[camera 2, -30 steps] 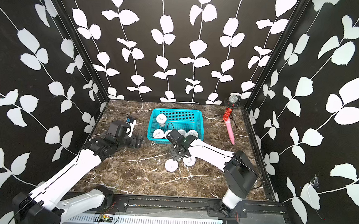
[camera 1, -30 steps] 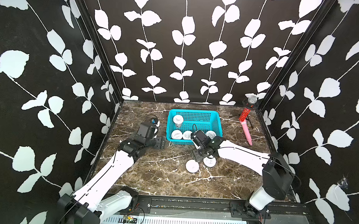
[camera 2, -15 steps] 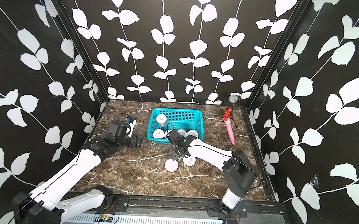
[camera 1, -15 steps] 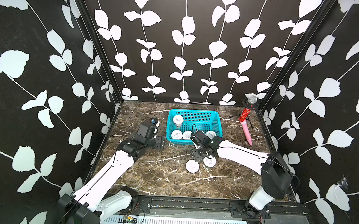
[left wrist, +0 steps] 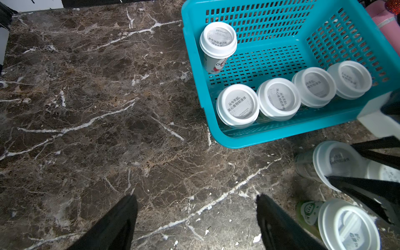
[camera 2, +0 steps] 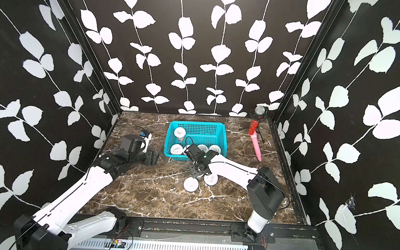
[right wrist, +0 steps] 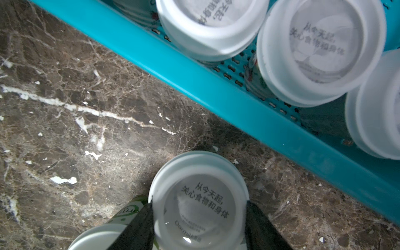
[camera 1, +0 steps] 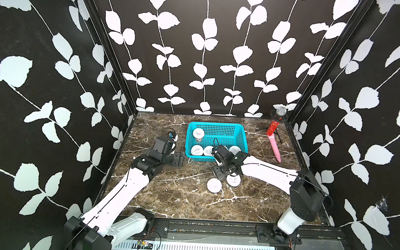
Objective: Put the yogurt in the basket
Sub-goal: Pick up the yogurt from the center of the board.
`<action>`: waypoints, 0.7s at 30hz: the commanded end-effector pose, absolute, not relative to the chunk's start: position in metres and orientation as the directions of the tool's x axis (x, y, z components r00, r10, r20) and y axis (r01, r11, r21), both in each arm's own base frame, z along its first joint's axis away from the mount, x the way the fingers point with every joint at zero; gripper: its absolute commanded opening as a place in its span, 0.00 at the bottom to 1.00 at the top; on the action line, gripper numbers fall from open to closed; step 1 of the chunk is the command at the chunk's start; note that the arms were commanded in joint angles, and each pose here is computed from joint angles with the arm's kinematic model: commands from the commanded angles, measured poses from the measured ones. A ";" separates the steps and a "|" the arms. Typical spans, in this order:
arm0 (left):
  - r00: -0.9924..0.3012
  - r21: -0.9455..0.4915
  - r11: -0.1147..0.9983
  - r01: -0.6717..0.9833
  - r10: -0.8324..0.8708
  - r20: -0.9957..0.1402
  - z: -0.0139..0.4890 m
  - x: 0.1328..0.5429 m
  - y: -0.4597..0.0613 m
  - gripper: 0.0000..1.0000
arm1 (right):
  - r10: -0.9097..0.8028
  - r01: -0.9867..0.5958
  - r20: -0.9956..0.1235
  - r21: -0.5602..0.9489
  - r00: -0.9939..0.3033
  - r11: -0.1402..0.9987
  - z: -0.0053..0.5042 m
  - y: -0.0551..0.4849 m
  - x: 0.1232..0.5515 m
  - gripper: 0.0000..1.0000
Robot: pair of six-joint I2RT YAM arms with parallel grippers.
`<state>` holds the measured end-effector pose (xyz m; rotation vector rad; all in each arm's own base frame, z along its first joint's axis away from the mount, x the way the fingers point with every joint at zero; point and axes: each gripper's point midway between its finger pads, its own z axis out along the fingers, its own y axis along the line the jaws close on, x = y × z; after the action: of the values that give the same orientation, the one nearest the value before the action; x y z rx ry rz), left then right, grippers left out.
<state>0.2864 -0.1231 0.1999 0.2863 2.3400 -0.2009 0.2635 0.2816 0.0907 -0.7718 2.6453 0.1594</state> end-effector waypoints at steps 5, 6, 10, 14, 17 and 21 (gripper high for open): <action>-0.692 -0.050 0.962 0.270 0.157 -0.705 0.199 0.283 -0.120 0.86 | -0.500 -0.586 -0.448 0.069 -0.742 0.808 0.120 0.295 0.259 0.56; -0.690 -0.050 0.961 0.270 0.157 -0.706 0.199 0.283 -0.120 0.86 | -0.497 -0.588 -0.453 0.075 -0.740 0.805 0.122 0.295 0.258 0.56; -0.692 -0.052 0.961 0.271 0.157 -0.704 0.199 0.283 -0.121 0.86 | -0.478 -0.602 -0.503 0.109 -0.720 0.791 0.141 0.301 0.257 0.56; -0.691 -0.052 0.961 0.271 0.157 -0.705 0.199 0.283 -0.121 0.86 | -0.463 -0.613 -0.538 0.133 -0.705 0.779 0.155 0.304 0.257 0.56; -0.689 -0.053 0.961 0.273 0.157 -0.707 0.200 0.282 -0.121 0.86 | -0.452 -0.627 -0.560 0.161 -0.694 0.762 0.165 0.308 0.256 0.56; -0.690 -0.050 0.961 0.271 0.158 -0.706 0.200 0.282 -0.120 0.86 | -0.422 -0.640 -0.596 0.210 -0.683 0.739 0.181 0.312 0.256 0.55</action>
<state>0.2864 -0.1231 0.1999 0.2867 2.3399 -0.2007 0.2518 0.3023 0.1521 -0.8077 2.5043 0.4539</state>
